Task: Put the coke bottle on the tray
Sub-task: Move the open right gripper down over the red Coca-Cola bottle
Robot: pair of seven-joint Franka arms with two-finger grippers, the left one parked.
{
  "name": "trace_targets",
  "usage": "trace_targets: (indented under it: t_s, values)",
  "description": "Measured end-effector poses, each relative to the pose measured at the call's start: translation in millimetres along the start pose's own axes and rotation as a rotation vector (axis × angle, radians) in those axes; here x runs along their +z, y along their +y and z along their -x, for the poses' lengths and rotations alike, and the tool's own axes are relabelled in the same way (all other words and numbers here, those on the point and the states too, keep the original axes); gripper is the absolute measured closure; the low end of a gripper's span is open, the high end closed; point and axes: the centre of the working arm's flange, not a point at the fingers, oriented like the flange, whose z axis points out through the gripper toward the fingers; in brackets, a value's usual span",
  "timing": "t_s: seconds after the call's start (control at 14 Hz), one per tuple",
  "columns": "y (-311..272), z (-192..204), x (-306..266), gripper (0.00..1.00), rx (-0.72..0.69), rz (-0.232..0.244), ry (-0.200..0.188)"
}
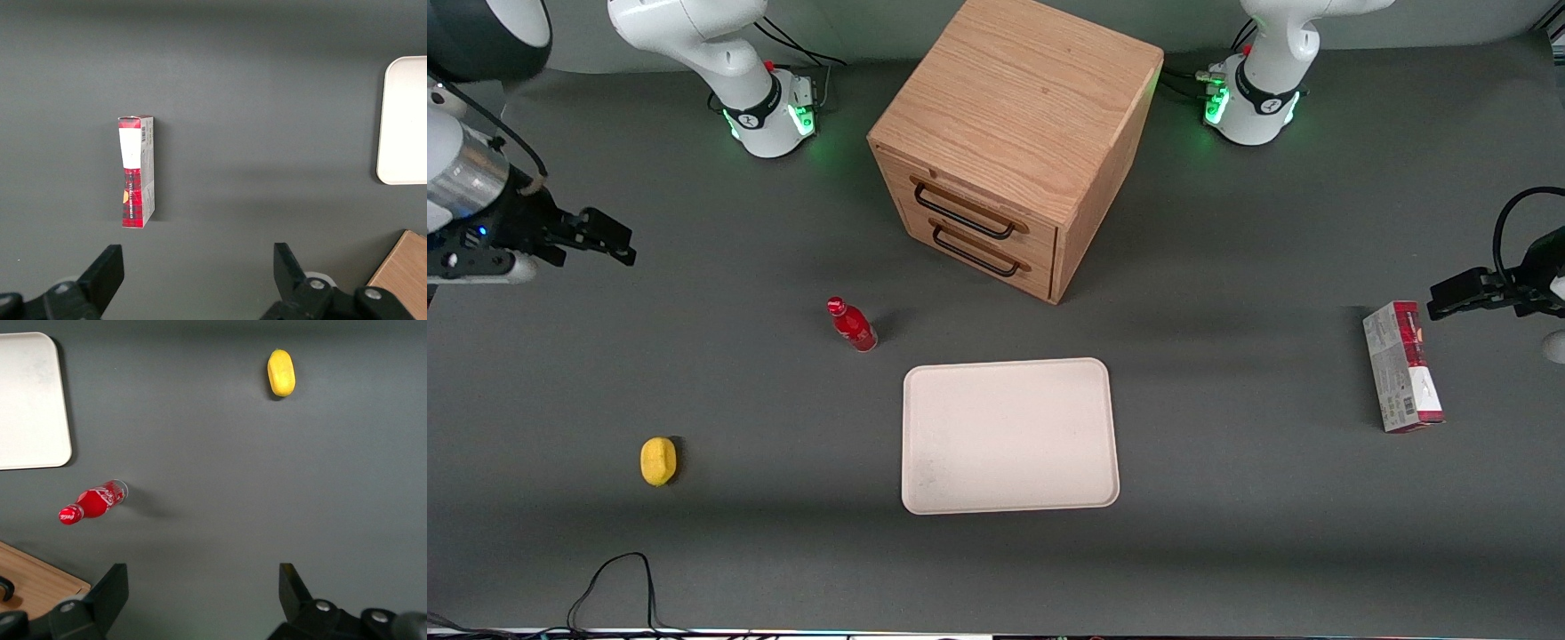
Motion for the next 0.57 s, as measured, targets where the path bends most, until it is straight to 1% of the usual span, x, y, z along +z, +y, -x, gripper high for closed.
trace_targets:
  t_s: [0.21,0.36,0.43,0.57]
  values:
    - [-2,-4,3,0.0,0.001,0.011,-0.018]
    - [-14,-3,-6,0.0,-0.012,0.014,-0.006]
    - [-24,-4,-10,0.0,-0.016,0.007,-0.007]
    - [-63,-11,-16,0.0,-0.028,-0.026,-0.013]
